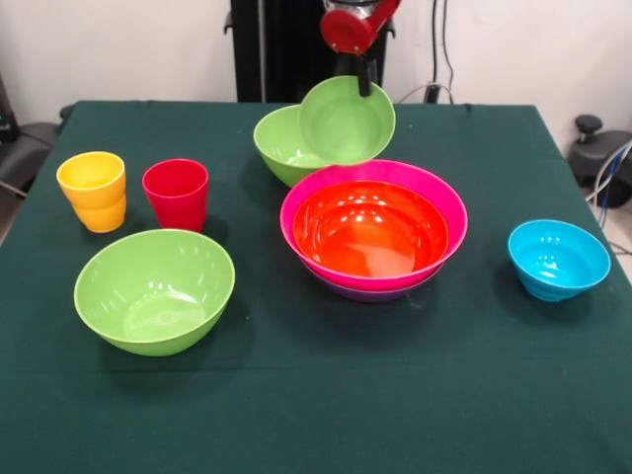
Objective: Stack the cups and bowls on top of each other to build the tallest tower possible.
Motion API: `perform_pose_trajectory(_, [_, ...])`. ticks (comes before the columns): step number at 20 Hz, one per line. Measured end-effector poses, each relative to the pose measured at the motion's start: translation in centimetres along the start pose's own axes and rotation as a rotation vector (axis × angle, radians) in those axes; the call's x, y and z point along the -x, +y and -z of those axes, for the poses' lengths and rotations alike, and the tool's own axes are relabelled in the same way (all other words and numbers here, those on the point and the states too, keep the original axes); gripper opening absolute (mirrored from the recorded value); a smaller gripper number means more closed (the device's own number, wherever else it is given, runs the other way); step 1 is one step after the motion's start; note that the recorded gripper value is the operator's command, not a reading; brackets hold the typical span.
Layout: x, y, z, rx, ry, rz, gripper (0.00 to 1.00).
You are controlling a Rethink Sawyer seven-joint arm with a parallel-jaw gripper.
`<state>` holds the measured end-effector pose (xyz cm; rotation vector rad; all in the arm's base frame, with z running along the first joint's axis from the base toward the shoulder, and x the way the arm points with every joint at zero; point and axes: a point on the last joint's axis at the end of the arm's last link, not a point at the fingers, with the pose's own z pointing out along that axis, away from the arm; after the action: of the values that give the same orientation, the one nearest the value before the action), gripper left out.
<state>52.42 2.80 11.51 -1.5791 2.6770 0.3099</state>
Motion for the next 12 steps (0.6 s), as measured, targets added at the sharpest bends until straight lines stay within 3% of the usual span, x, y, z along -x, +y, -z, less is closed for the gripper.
perform_pose_trajectory(12, [-0.32, -0.36, -0.27, -0.022, -0.014, -0.020, 0.00])
